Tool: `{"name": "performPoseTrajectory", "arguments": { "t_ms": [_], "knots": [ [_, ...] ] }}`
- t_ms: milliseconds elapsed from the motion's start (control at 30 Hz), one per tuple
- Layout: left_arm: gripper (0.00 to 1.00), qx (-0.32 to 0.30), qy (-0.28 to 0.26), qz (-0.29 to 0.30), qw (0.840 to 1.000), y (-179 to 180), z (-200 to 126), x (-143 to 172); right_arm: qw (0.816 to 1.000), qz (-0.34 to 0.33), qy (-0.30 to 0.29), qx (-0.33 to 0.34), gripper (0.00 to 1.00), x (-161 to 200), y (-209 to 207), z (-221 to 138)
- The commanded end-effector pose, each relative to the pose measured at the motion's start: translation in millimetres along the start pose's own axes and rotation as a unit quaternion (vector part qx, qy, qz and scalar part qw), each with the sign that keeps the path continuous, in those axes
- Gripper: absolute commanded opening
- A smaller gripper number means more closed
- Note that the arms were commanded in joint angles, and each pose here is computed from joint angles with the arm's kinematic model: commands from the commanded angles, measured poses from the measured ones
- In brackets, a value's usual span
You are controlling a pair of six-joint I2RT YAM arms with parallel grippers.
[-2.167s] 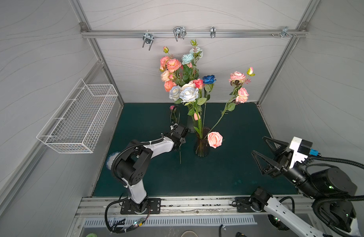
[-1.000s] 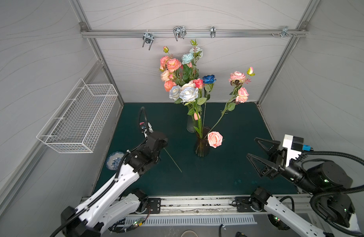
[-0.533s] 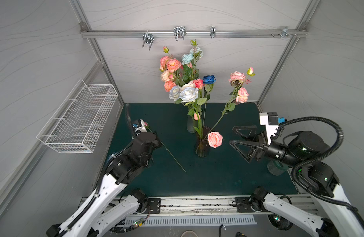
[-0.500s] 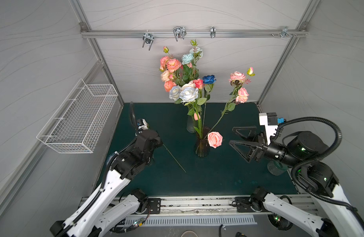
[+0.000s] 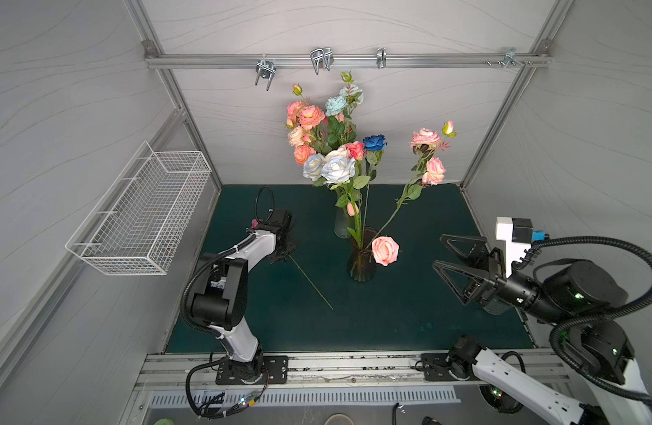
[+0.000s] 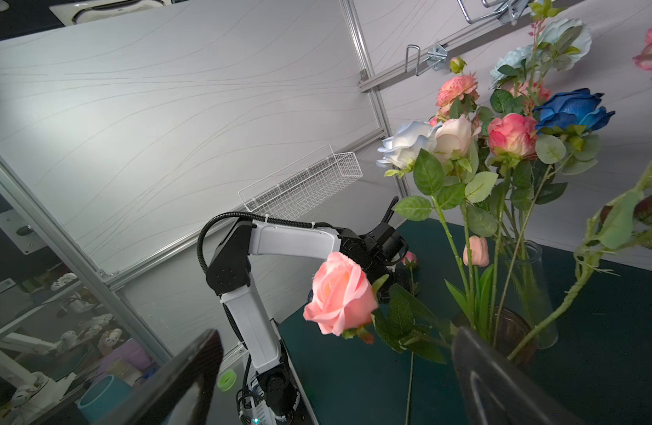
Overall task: Arrange flowers in a vase
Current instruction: Pick up the flower from the top-left of the table.
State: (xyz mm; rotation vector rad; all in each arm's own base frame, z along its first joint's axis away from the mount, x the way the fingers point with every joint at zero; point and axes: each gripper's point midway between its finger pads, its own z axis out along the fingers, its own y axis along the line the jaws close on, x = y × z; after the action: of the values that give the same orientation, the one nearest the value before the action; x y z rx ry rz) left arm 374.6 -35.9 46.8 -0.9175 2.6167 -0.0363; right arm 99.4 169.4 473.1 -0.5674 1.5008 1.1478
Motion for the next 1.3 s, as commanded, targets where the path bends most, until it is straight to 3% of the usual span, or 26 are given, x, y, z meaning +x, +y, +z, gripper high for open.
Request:
{"name": "performPoseTrajectory", "arguments": {
  "t_ms": [0,233,367,467,567,667,733,867,1067,1267],
  "knots": [
    [0.53,0.021,-0.029,-0.010,0.999,-22,3,-29,1.000,-0.018,-0.002,0.023,0.99,3,-6,-9],
    [0.53,-0.026,-0.024,0.004,0.999,-22,32,-37,0.999,-0.030,-0.011,0.034,0.99,2,-7,-20],
    [0.45,-0.055,-0.005,0.006,0.998,-13,46,-29,0.998,-0.035,-0.015,0.042,0.99,2,-8,-25],
    [0.34,-0.056,-0.003,0.003,0.998,-11,49,-26,0.998,-0.035,-0.017,0.050,0.99,3,-11,-27],
    [0.10,-0.075,0.007,0.006,0.997,-3,53,-22,0.998,-0.035,-0.019,0.054,0.99,3,-13,-27],
    [0.00,-0.075,0.003,-0.002,0.997,2,48,-21,0.998,-0.034,-0.018,0.056,0.99,4,-15,-26],
    [0.00,-0.066,-0.010,-0.007,0.998,4,37,-25,0.998,-0.034,-0.020,0.058,0.99,4,-15,-27],
    [0.00,-0.035,-0.059,-0.017,0.998,4,-4,-40,0.997,-0.033,-0.018,0.062,0.99,5,-17,-27],
    [0.00,0.067,-0.159,-0.033,0.984,10,-110,-54,0.998,-0.034,-0.018,0.056,0.99,6,-16,-24],
    [0.00,0.207,-0.253,0.002,0.945,-1,-247,-55,0.999,-0.031,-0.005,0.030,0.99,1,-6,-14]
  ]
}}
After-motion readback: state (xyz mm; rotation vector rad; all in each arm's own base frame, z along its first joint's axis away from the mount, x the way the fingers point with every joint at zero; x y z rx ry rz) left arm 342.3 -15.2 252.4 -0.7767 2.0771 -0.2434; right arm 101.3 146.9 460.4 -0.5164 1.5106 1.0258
